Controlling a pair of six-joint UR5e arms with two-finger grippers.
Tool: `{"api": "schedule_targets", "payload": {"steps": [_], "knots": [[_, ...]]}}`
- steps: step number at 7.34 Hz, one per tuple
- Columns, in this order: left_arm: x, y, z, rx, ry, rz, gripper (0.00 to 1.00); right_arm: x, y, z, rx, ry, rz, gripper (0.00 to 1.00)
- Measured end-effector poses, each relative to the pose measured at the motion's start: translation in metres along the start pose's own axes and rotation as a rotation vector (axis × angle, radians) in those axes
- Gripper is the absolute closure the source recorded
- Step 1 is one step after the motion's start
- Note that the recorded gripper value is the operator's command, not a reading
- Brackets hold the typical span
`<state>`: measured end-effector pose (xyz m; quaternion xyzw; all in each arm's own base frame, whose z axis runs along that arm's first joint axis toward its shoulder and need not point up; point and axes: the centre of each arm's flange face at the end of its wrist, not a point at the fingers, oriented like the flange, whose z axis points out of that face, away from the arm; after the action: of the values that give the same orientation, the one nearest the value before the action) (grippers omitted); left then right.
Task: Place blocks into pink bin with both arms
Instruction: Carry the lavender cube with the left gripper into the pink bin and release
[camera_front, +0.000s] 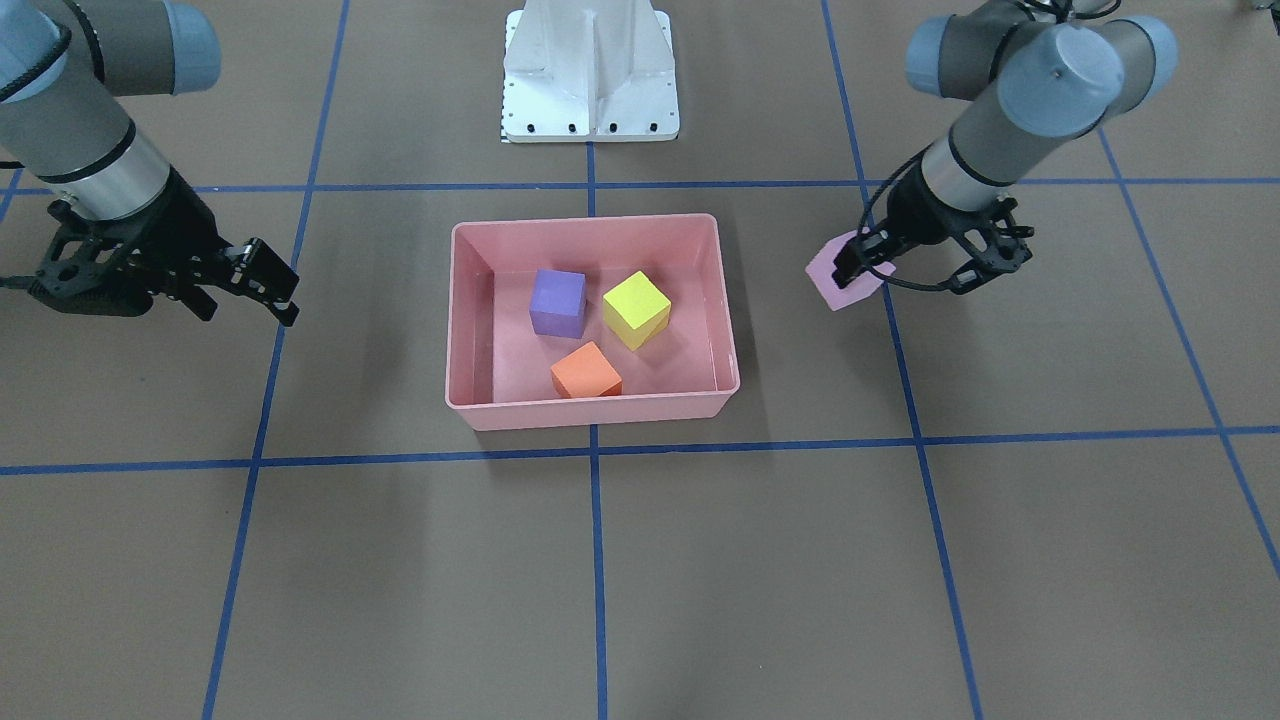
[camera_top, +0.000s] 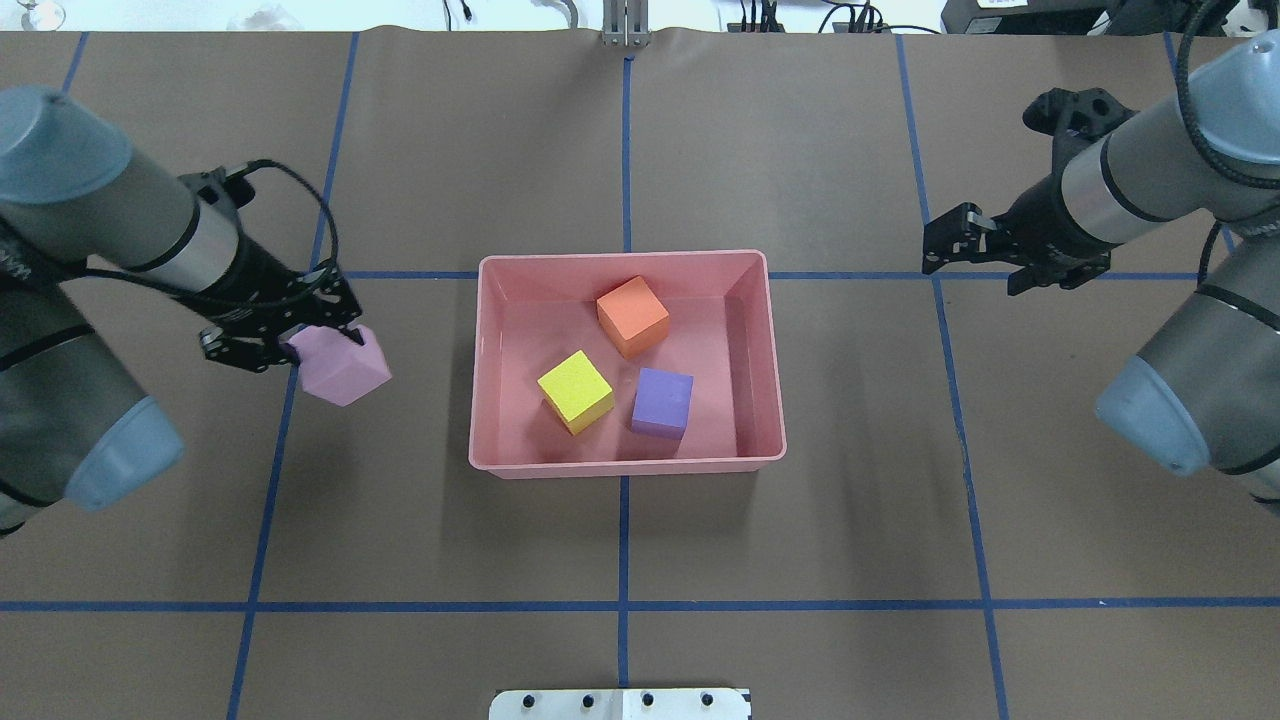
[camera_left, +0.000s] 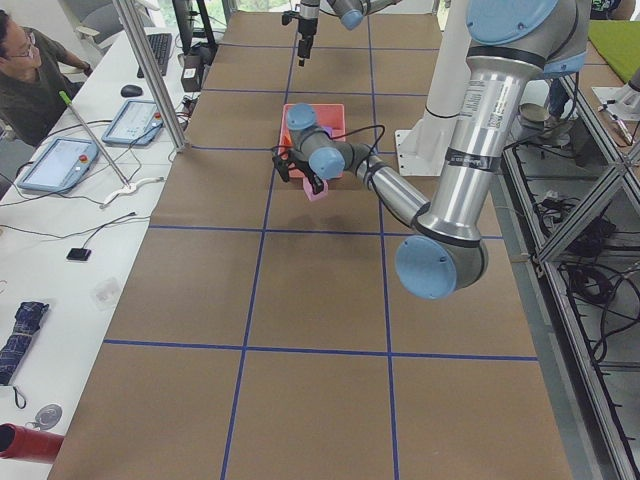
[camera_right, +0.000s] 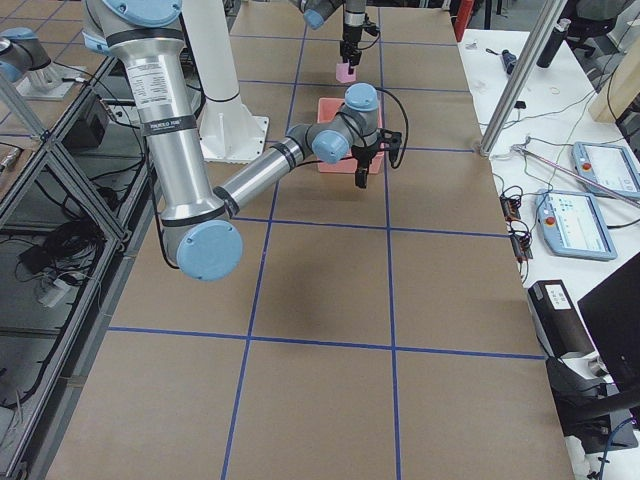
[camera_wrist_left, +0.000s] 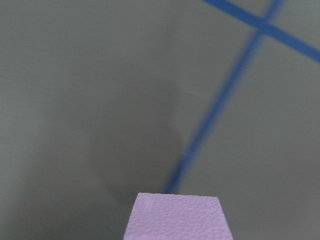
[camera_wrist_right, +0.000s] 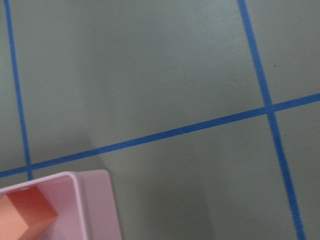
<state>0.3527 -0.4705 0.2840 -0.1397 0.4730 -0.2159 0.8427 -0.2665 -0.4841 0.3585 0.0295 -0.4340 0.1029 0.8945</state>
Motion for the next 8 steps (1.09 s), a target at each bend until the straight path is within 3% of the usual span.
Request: {"api": "schedule_targets", "payload": {"steps": [2, 5, 6, 7, 8], "knots": [[0.130, 0.031, -0.021, -0.018, 0.040, -0.047, 1.00, 0.032, -0.002, 0.004, -0.002, 0.038, -0.044, 0.00], [0.208, 0.026, 0.053, -0.022, 0.014, -0.037, 1.00, 0.036, -0.003, 0.008, -0.005, 0.047, -0.051, 0.00], [0.214, 0.028, 0.072, -0.013, 0.011, -0.024, 0.92, 0.036, -0.003, 0.009, -0.006, 0.048, -0.051, 0.00], [0.216, 0.032, 0.082, -0.009, 0.007, -0.016, 0.66, 0.036, -0.004, 0.010, -0.007, 0.049, -0.050, 0.00], [0.215, 0.034, 0.089, -0.010, 0.002, -0.013, 0.01, 0.036, -0.004, 0.011, -0.007, 0.049, -0.049, 0.00]]}}
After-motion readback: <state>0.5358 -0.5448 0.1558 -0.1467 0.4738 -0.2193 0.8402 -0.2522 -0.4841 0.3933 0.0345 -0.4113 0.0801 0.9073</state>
